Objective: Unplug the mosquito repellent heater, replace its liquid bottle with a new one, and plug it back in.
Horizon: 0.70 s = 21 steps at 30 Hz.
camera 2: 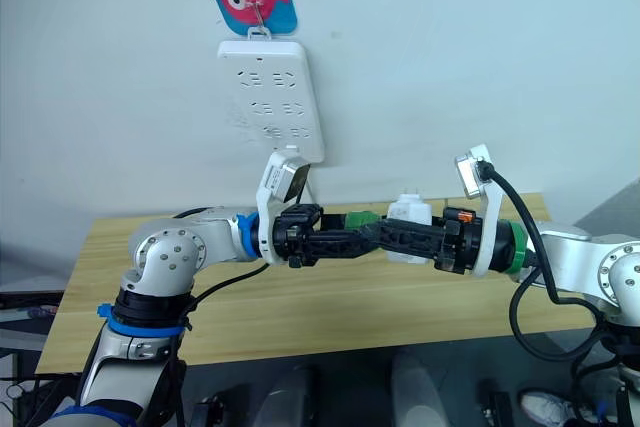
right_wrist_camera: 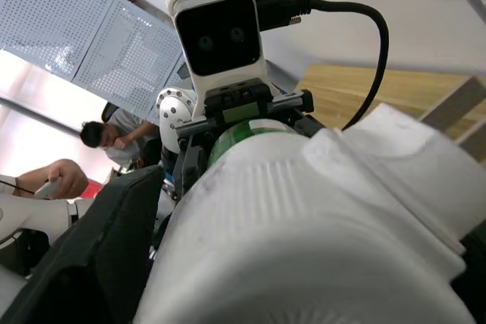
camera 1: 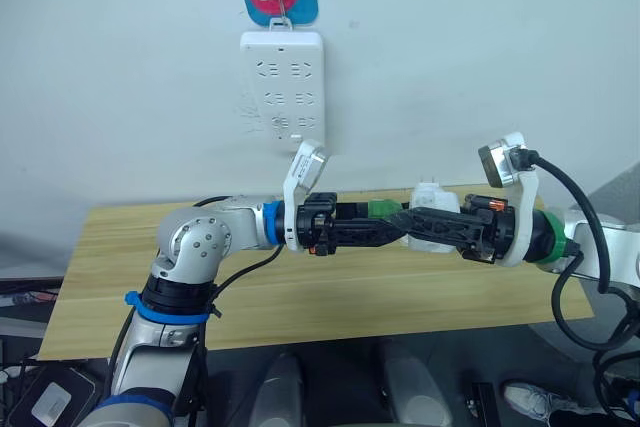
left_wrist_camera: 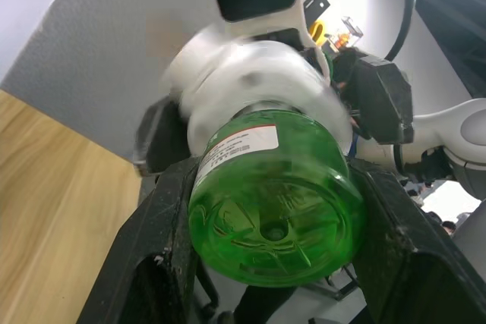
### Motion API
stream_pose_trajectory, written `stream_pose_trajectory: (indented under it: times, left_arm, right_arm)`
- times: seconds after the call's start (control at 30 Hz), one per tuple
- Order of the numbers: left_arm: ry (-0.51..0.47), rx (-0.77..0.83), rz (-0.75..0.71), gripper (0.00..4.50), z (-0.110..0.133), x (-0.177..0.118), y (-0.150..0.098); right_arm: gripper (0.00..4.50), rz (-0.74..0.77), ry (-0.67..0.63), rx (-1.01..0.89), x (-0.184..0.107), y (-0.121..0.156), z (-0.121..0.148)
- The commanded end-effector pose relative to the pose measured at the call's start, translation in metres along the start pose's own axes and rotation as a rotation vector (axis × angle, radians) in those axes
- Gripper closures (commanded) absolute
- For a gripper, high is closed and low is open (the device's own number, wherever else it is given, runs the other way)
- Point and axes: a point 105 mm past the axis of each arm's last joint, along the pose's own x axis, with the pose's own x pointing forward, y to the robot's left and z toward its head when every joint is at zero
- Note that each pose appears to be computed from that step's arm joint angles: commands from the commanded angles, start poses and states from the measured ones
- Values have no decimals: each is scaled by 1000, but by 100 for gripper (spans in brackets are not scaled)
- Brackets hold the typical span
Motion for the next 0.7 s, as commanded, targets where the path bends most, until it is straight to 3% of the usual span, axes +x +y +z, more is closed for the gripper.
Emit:
stream_pose_trajectory:
  times: [0.03, 0.43, 0.6, 0.7]
  left_arm:
    - [-43, 39, -9, 220, 9, 0, -4]
    - [-149, 0, 18, 220, 21, 1, 3]
    - [-194, -15, 35, 220, 28, 2, 7]
    - [-206, -26, 43, 220, 32, 0, 9]
  right_arm:
    - [0, 41, 3, -32, -4, 12, 2]
    - [0, 33, 48, -66, -15, 18, -1]
    - [0, 25, 106, -122, -16, 26, -16]
    - [56, -43, 180, -245, -19, 16, -35]
